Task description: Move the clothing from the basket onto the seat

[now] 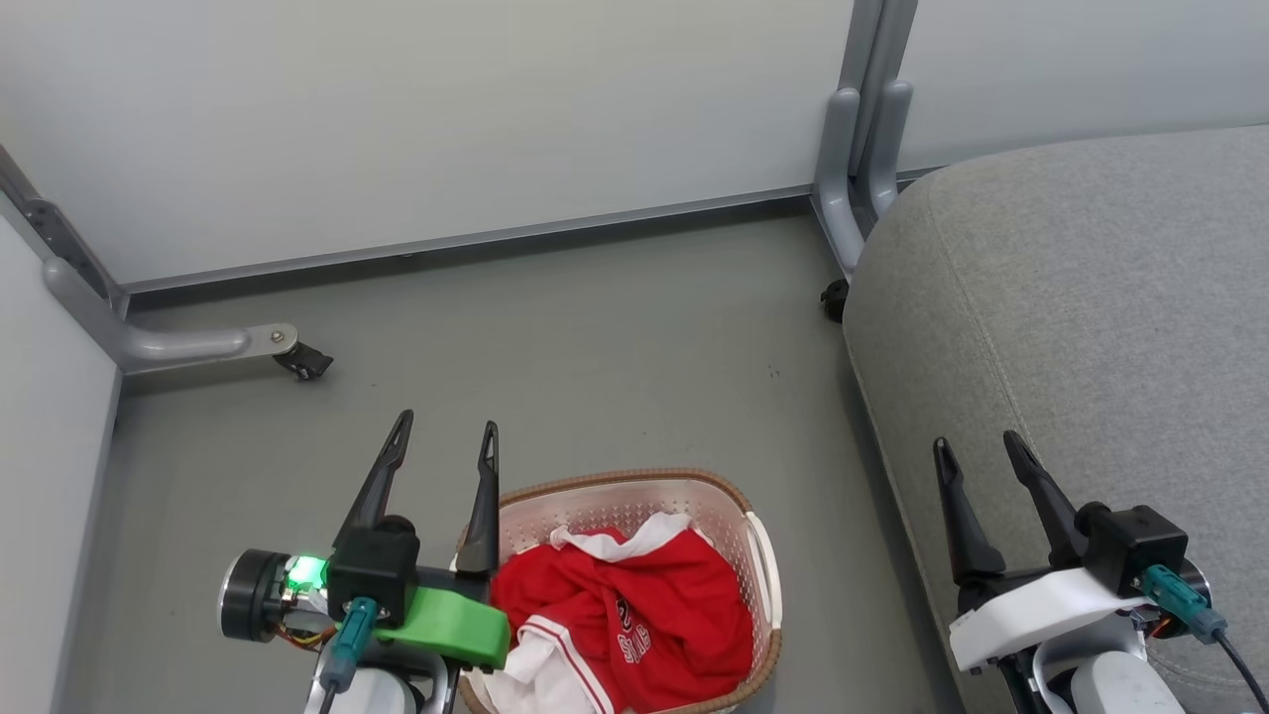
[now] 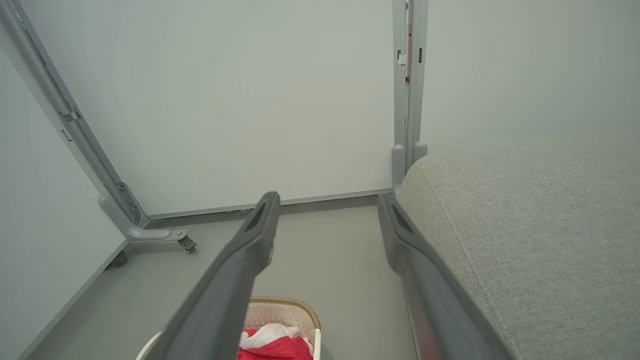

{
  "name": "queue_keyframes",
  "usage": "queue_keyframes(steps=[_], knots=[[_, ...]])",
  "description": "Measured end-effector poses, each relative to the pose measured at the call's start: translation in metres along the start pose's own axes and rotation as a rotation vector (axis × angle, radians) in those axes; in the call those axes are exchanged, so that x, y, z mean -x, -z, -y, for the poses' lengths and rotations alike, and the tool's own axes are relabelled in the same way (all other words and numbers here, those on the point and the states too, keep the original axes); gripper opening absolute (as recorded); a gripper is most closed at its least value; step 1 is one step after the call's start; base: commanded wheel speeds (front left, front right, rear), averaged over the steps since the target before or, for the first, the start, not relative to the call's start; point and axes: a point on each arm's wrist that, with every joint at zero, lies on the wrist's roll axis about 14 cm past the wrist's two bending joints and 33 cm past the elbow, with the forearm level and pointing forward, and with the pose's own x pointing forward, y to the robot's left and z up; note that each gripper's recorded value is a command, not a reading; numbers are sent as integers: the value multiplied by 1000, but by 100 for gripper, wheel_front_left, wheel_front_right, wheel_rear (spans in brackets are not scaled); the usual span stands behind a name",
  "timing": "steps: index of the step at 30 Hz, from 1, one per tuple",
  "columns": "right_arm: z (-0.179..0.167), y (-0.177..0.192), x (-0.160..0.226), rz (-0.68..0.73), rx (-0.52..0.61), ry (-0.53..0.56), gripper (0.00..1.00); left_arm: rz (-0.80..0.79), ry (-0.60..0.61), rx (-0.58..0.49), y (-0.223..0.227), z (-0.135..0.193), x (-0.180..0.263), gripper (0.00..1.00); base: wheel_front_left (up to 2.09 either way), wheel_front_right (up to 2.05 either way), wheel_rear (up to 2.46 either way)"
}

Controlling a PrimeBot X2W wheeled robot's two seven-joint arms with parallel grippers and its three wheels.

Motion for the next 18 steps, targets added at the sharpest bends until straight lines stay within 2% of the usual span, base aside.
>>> queue_keyframes(steps=[9, 18], knots=[[1, 2, -4, -3, -1, 2, 100, -11, 16, 7, 4, 3, -6, 100, 0, 0, 0], [6, -1, -14, 13, -6, 9, 100, -40, 95, 11, 18, 18, -29, 100, 0, 0, 0]])
